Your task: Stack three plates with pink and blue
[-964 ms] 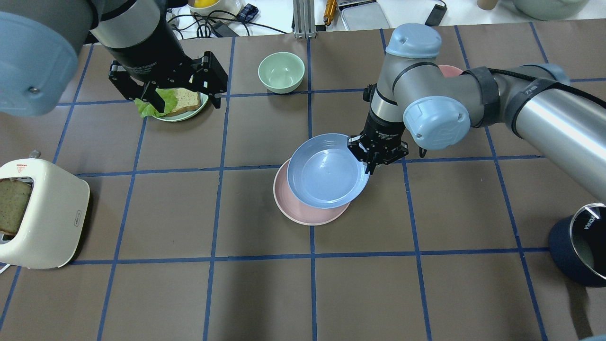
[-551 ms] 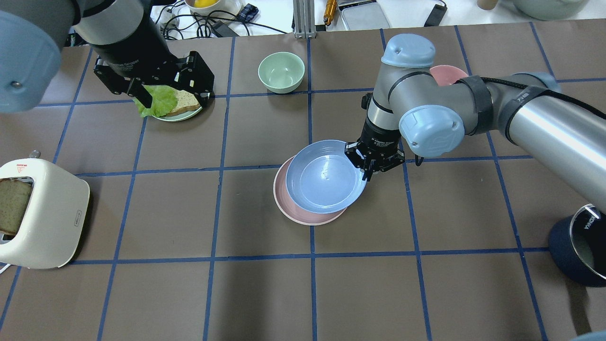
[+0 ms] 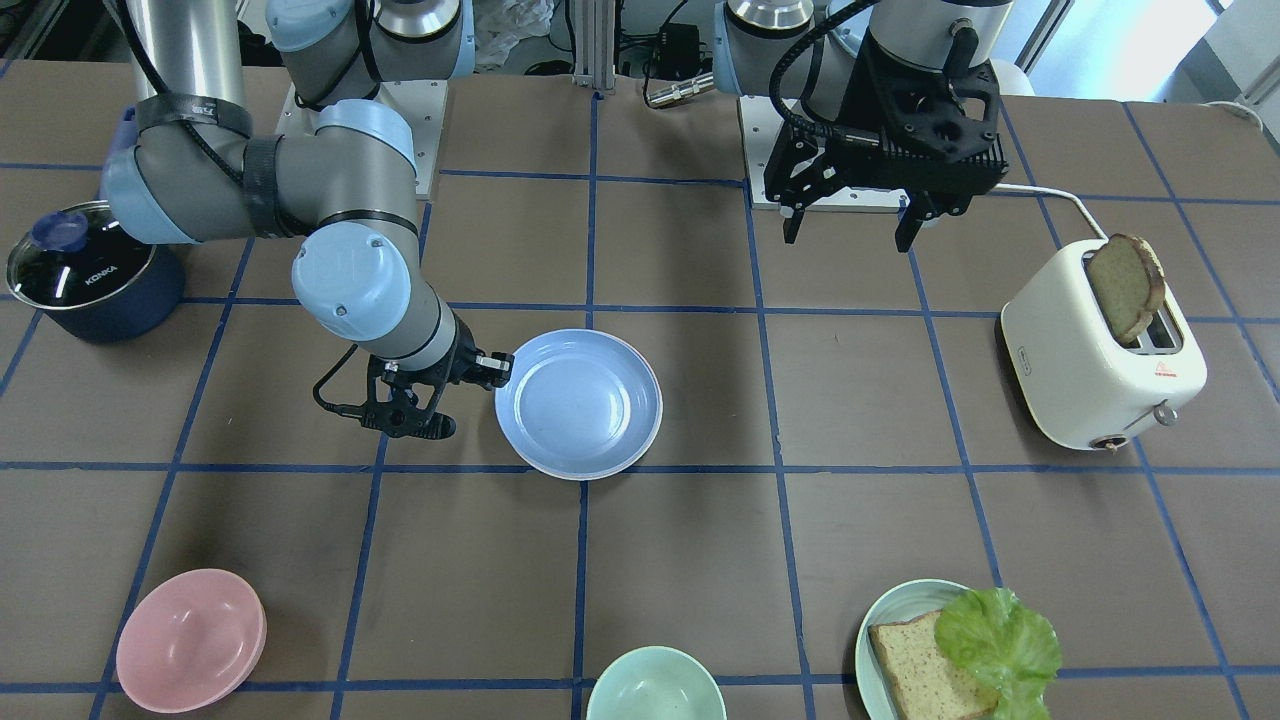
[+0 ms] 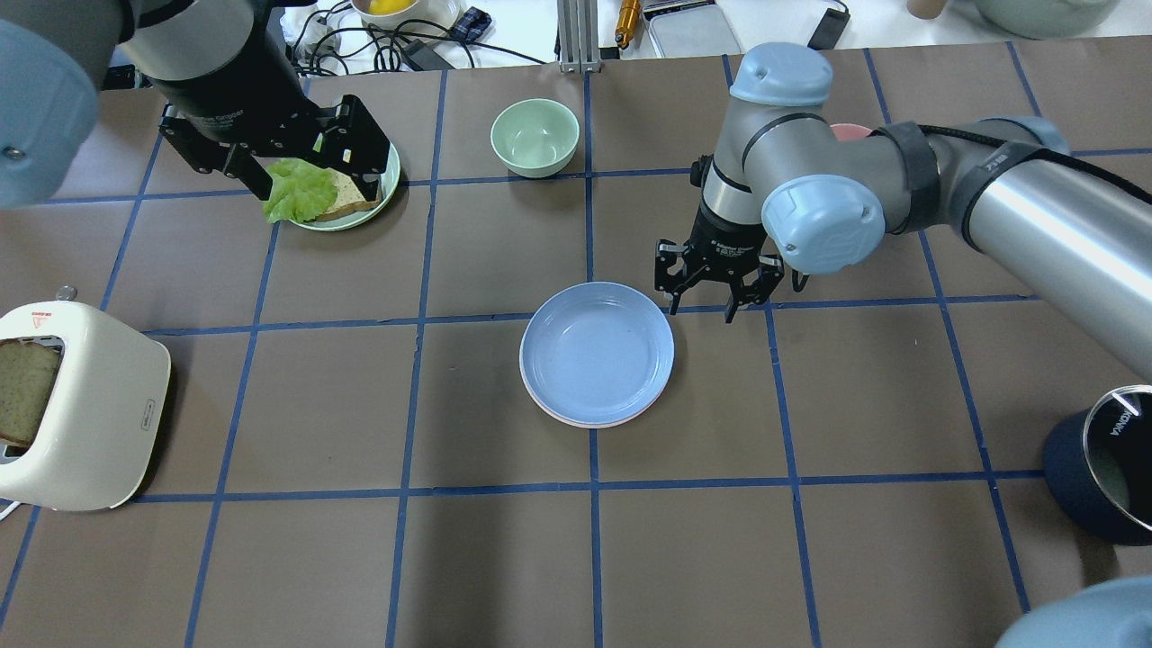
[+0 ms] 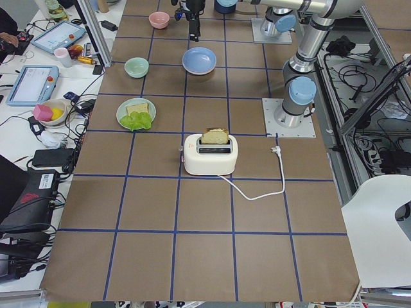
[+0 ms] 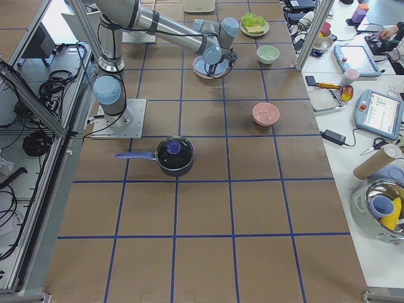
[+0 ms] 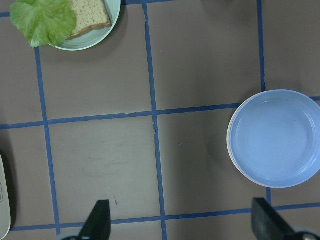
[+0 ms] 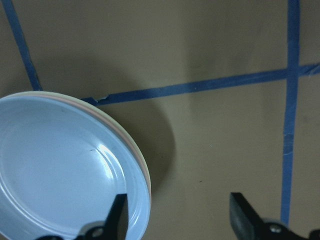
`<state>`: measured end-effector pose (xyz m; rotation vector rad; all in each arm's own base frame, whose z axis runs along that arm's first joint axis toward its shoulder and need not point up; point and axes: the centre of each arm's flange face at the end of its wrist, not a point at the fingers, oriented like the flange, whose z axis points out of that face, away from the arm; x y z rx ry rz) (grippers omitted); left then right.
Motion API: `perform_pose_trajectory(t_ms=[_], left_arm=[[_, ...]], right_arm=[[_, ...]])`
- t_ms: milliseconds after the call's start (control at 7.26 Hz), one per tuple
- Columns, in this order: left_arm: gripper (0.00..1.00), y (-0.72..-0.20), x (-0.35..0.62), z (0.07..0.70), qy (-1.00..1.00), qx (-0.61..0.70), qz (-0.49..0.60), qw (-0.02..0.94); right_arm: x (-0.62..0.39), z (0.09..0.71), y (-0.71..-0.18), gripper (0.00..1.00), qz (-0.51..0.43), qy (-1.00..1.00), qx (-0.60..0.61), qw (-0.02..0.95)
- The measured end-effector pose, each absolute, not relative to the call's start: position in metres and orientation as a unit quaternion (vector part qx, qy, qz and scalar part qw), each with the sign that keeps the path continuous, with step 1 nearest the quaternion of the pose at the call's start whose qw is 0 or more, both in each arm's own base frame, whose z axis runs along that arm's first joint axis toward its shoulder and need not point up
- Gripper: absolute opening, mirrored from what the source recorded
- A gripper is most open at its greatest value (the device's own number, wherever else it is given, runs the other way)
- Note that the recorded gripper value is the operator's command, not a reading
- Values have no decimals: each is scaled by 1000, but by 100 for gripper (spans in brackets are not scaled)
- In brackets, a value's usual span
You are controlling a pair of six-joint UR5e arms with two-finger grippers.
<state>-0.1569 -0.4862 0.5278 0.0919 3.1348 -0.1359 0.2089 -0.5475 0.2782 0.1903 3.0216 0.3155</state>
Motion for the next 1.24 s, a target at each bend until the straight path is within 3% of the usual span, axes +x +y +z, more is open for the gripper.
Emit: perform_pose_trajectory(t_ms=[413,826,1239], left_arm=[[100,-485,-155,528,999,27,-43,1],[100,-485,-156,527,999,28,-42,0],[100,-484,-155,527,999,27,-42,0]], right_arm=[[140,369,-587,100,93,994,-45,30],[98,488,-534,100,39,997,-70,23],[119,517,-504,100,16,1000,-15,18]])
